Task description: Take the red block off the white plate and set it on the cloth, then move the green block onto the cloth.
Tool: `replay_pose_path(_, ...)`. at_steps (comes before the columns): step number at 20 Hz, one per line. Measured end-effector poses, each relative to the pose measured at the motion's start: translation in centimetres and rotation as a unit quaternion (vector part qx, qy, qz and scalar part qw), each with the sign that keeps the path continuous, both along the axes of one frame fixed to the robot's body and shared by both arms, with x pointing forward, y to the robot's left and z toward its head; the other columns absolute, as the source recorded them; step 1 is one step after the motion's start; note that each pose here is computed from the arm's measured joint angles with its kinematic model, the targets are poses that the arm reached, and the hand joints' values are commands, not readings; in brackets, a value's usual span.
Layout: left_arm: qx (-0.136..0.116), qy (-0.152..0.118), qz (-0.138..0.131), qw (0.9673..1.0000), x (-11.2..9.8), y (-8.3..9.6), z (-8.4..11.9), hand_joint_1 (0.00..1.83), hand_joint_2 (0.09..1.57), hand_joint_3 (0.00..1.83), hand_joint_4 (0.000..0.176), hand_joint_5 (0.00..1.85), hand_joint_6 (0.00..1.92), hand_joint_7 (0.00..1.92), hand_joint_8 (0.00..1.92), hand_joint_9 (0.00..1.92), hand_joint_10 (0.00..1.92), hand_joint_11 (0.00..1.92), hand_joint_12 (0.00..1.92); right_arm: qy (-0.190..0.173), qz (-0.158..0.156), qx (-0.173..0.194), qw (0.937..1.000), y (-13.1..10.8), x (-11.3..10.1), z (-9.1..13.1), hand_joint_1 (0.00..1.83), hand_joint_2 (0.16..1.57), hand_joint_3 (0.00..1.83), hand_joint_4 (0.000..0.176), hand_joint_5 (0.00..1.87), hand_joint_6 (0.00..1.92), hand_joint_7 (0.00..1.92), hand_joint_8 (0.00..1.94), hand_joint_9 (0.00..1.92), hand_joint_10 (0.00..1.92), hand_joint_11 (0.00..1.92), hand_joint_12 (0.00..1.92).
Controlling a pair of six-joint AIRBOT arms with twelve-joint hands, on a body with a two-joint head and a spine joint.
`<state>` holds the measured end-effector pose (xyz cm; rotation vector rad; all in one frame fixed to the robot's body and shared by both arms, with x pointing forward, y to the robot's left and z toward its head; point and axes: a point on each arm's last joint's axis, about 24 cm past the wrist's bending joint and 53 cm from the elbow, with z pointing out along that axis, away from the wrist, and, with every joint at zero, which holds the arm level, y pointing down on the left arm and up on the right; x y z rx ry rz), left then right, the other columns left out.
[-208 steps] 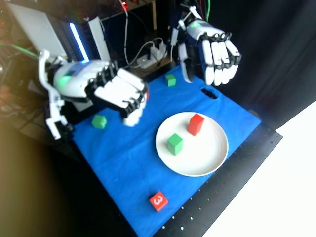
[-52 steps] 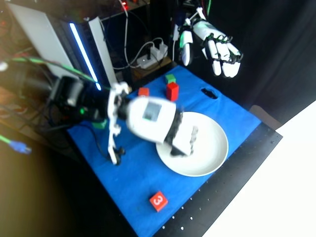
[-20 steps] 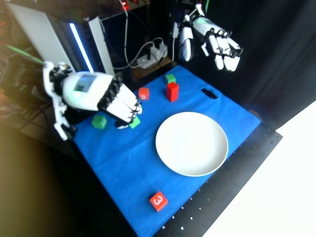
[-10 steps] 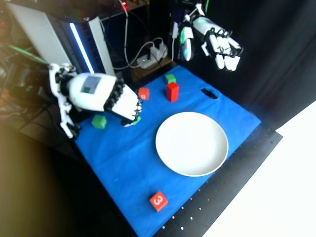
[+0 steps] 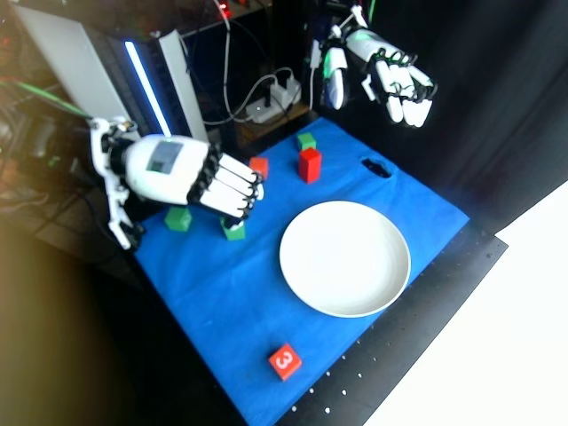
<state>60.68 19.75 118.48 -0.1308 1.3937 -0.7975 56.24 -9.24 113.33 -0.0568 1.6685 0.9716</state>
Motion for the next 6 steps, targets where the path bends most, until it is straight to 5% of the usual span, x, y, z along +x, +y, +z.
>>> replay_pose_path(2, 0.000, 0.000, 0.000, 1.0000, 0.0, 0.0, 0.0, 0.14, 1.32, 0.00, 0.053, 0.35, 0.00, 0.33, 0.00, 0.35, 0.00, 0.00, 1.10, -0.004, -0.003, 0.000, 1.0000, -0.3, 0.0, 0.4, 1.02, 0.83, 0.00, 0.000, 0.46, 1.11, 0.53, 1.34, 0.54, 1.53, 0.49, 1.73)
replay_pose_path(3, -0.002, -0.002, 0.002, 1.0000, 0.0, 0.1, 0.1, 0.16, 1.31, 0.00, 0.038, 0.36, 0.00, 0.35, 0.01, 0.36, 0.01, 0.00, 1.11, -0.011, -0.007, 0.005, 0.9999, -0.6, 0.0, 1.0, 0.97, 0.84, 0.01, 0.000, 0.43, 1.15, 0.51, 1.38, 0.56, 1.55, 0.53, 1.74)
replay_pose_path(5, -0.003, -0.004, 0.002, 1.0000, 0.0, 0.1, 0.2, 0.16, 1.31, 0.00, 0.042, 0.36, 0.00, 0.34, 0.00, 0.35, 0.00, 0.00, 1.08, -0.028, -0.015, 0.013, 0.9994, -1.1, 0.1, 2.2, 0.94, 0.86, 0.01, 0.000, 0.41, 1.18, 0.50, 1.44, 0.56, 1.60, 0.56, 1.77)
replay_pose_path(6, -0.003, -0.005, 0.002, 1.0000, 0.0, 0.1, 0.3, 0.23, 1.31, 0.00, 0.079, 0.37, 0.01, 0.35, 0.01, 0.35, 0.01, 0.00, 1.04, -0.041, -0.021, 0.020, 0.9988, -1.6, 0.2, 3.2, 0.88, 0.90, 0.04, 0.000, 0.39, 1.17, 0.49, 1.47, 0.54, 1.63, 0.50, 1.81)
